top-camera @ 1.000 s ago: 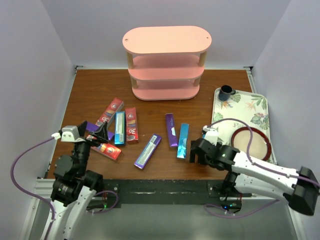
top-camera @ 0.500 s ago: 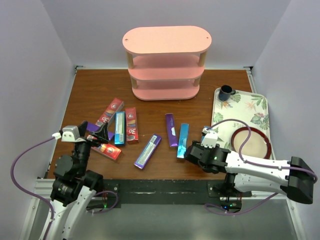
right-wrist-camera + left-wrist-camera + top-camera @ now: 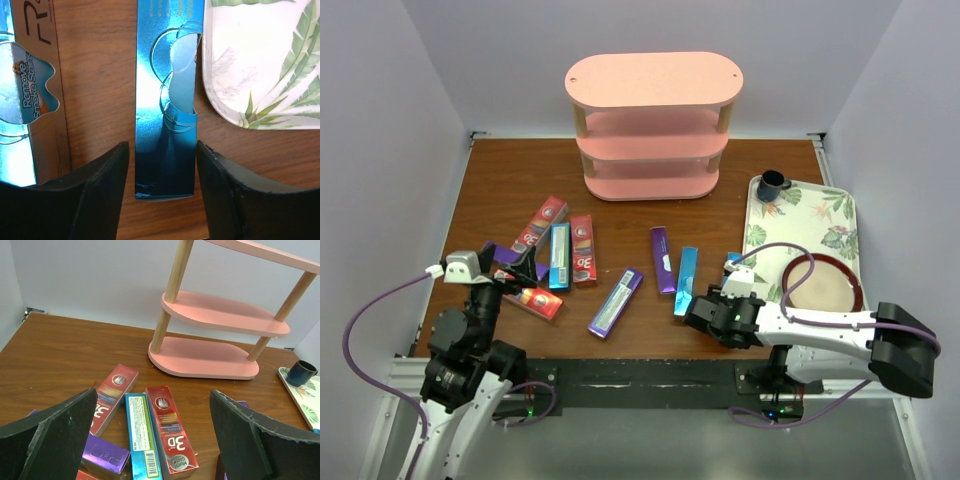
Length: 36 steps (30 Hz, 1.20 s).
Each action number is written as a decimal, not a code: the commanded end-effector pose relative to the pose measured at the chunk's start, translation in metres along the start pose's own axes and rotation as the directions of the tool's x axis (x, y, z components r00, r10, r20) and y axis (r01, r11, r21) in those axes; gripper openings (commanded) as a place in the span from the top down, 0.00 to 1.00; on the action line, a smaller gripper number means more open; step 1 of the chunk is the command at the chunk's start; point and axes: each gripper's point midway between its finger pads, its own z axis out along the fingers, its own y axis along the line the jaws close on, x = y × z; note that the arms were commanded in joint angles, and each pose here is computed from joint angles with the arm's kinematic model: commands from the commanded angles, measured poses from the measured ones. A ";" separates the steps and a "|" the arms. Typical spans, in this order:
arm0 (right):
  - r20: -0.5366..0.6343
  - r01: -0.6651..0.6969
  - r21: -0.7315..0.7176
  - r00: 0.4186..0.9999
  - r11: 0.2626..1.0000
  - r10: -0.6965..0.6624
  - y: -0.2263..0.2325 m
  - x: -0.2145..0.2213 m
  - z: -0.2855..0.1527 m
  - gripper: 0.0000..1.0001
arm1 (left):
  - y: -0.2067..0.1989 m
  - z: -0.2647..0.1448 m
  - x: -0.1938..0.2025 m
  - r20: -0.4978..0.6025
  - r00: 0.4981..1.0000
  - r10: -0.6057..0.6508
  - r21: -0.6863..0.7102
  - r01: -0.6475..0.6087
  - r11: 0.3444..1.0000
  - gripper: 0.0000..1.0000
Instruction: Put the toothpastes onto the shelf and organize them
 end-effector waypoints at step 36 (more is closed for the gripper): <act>0.246 0.139 -0.297 0.967 0.945 -0.065 0.068 -0.200 0.000 0.74 | -0.002 -0.026 -0.044 0.166 0.984 -0.061 0.039 0.055 0.998 0.00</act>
